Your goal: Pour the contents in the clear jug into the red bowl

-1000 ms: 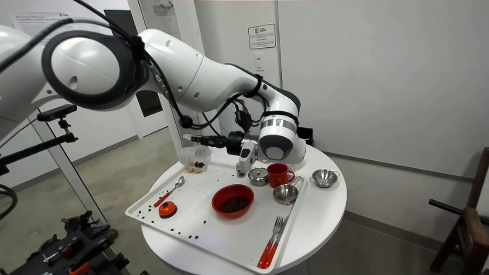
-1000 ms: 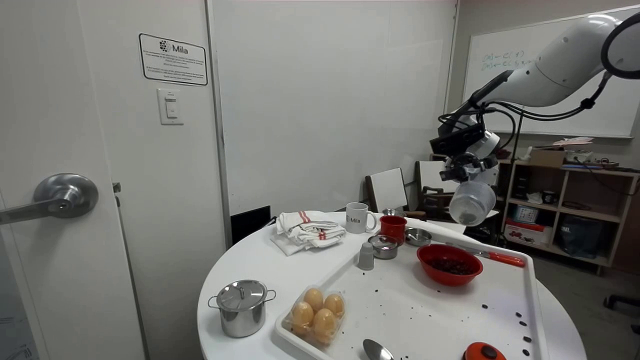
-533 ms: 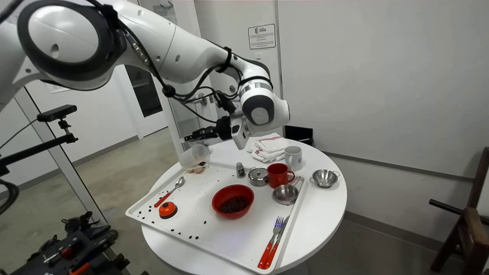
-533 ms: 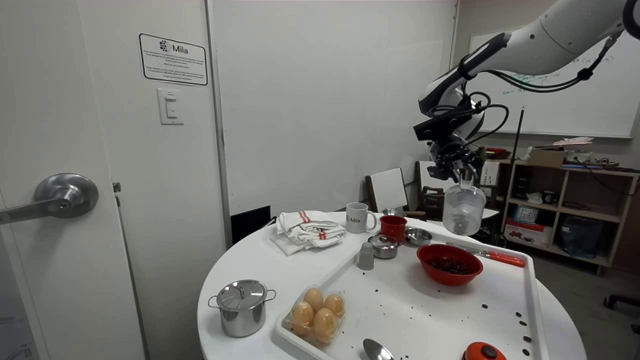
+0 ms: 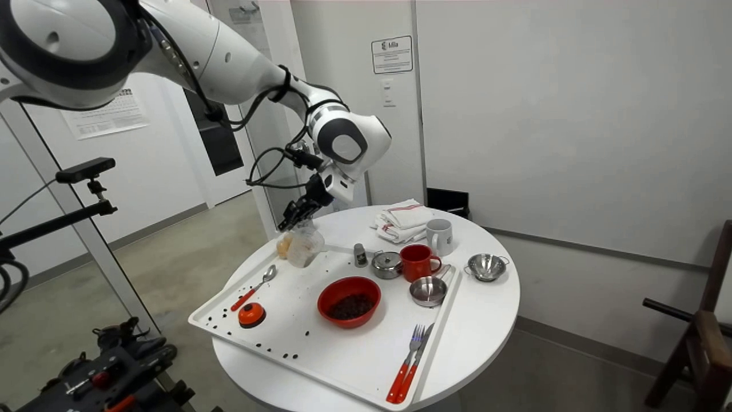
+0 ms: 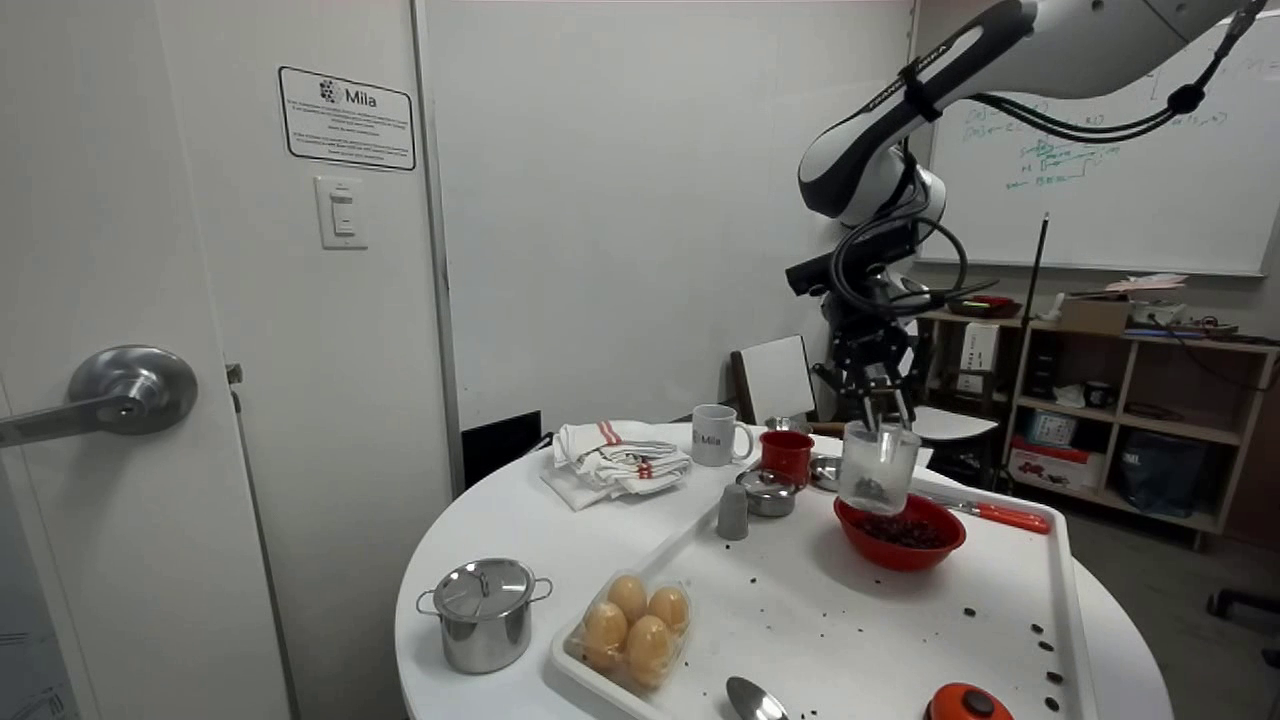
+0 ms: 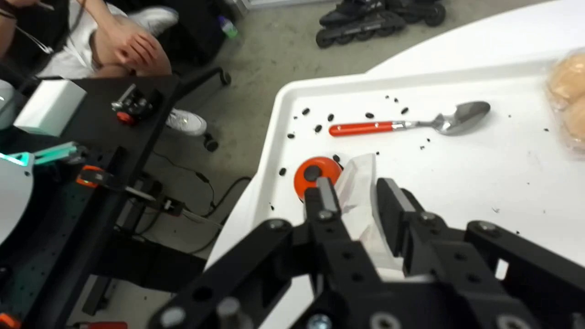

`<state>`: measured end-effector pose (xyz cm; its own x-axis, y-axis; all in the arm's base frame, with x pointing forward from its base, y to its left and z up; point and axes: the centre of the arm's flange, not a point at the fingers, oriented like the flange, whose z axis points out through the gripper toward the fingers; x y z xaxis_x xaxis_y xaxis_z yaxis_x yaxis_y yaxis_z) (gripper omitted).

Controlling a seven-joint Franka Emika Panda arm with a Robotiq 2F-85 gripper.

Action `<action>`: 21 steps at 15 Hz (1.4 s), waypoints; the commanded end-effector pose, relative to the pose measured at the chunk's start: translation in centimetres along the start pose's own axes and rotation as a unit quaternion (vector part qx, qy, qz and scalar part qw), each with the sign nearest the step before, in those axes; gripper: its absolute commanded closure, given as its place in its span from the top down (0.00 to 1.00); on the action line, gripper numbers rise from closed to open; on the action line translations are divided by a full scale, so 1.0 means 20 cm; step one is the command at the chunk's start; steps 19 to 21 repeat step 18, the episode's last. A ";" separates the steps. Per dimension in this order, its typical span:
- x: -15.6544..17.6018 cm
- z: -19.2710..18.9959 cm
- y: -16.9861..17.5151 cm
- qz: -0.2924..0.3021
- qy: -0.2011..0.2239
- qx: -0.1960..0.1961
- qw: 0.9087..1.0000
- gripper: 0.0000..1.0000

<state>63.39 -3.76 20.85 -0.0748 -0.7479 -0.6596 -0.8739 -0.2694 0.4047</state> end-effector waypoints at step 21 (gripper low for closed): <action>0.26 0.34 -0.14 0.088 0.269 0.158 0.946 0.54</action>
